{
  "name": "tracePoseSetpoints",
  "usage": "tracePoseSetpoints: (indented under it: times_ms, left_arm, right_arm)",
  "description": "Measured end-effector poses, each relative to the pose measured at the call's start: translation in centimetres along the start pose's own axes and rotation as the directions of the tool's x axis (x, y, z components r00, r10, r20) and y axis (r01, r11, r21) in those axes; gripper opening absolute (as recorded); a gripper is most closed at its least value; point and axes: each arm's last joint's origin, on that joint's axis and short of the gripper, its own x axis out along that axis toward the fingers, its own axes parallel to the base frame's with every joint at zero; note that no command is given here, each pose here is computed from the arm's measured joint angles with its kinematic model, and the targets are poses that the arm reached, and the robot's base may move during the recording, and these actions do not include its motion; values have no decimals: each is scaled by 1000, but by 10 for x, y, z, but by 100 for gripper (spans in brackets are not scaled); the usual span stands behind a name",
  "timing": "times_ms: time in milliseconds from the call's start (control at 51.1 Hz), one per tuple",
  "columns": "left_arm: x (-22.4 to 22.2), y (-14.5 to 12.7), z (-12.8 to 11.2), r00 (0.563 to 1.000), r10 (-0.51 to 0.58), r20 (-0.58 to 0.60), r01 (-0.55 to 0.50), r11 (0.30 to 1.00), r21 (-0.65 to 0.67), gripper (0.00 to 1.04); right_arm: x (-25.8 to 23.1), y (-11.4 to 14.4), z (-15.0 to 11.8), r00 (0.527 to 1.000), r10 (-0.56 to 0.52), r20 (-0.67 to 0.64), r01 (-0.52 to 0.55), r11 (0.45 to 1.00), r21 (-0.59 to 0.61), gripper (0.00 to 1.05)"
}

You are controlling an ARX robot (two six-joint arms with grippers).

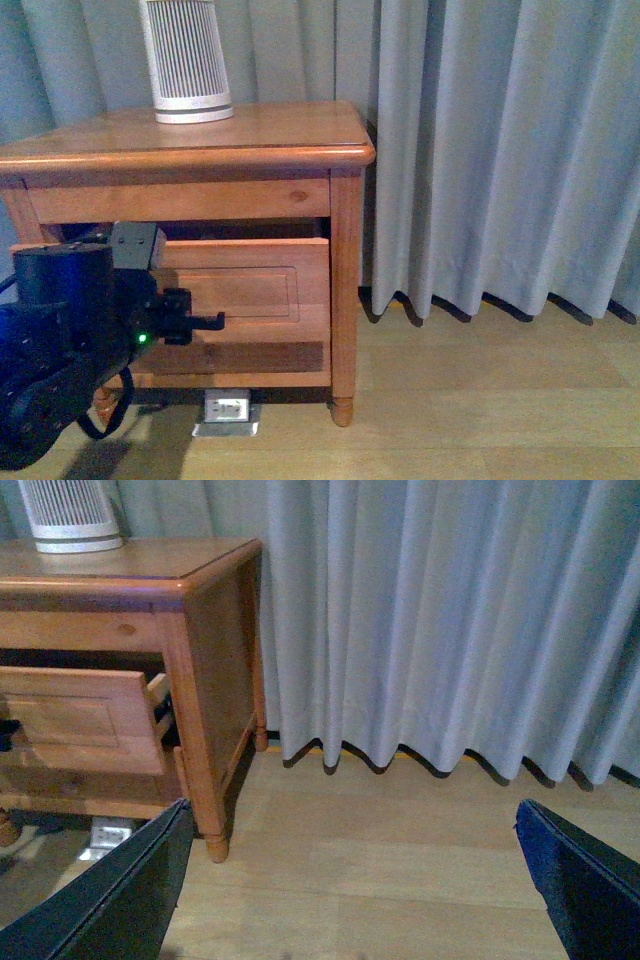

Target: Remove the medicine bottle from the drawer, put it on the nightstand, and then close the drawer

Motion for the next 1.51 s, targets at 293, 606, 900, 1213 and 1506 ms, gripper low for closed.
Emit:
tracePoseSetpoints:
  times_ms: [293,606,900,1213,1506]
  left_arm:
    - [-79,-10,17,998,35,53,-35,999,-3,3]
    - [-111,-13,-9,995,97,-20,-98,995,-21,3]
    - [-136,-19,7,996,79,-31,-81,995,-56,3]
    - [-178,-4,80,998,37,49,-33,997,-68,48]
    - [-275,10,150,979,76,189,-67,996,-56,94]
  right_arm:
    - [0,0,0,1000,0,0,0,1000,0,98]
    - [0,0,0,1000,0,0,0,1000,0,98]
    - [0,0,0,1000,0,0,0,1000,0,98]
    - [0,0,0,1000,0,0,0,1000,0,98]
    - [0,0,0,1000,0,0,0,1000,0,98]
